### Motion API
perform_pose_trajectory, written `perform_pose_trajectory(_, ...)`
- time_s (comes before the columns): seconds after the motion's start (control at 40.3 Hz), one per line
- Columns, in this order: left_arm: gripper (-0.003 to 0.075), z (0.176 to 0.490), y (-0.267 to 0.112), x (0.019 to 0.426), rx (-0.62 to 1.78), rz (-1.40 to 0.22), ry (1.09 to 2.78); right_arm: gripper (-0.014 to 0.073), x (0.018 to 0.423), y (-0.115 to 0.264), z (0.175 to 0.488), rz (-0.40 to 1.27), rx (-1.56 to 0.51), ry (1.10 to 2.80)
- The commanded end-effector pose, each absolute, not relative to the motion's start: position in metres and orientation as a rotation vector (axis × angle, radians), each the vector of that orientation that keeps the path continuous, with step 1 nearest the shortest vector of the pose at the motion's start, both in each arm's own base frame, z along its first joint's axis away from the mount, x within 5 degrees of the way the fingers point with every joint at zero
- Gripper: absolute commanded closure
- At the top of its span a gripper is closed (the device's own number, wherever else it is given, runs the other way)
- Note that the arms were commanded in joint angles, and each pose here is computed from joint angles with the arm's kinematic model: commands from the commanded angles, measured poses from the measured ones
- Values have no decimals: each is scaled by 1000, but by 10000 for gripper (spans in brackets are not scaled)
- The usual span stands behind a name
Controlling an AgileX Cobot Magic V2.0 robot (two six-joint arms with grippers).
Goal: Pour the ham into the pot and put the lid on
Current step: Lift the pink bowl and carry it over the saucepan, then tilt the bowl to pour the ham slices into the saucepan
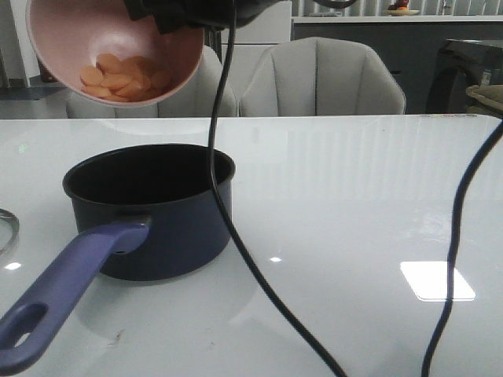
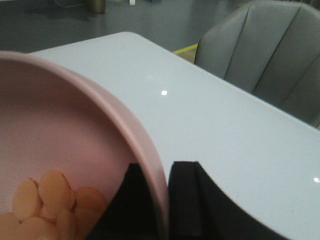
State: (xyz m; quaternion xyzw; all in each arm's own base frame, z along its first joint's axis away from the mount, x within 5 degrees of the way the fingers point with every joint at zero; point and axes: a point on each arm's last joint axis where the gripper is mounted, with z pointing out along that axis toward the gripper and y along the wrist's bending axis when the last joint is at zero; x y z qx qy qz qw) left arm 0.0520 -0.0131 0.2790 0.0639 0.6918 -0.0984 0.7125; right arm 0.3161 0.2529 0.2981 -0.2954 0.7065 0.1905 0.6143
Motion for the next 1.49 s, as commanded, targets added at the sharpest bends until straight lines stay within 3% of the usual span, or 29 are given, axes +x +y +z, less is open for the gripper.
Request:
perform_pose_trajectory(0.0,566,295,-12,51,129,-226,1433,457,317,241,345,437,-535,1424)
perform_pose_trajectory(0.298,566,295,-12,51,129,-226,1433,457,316,236,331,271,-522,1278)
perform_pose_trajectory(0.919,566,295,-12,51,129,-226,1433,457,319,268,255,-118,-637,927)
perform_pose_trajectory(1.465,566,294,-12,51,130,-226,1438,457,315,264,263,-173,-605,849)
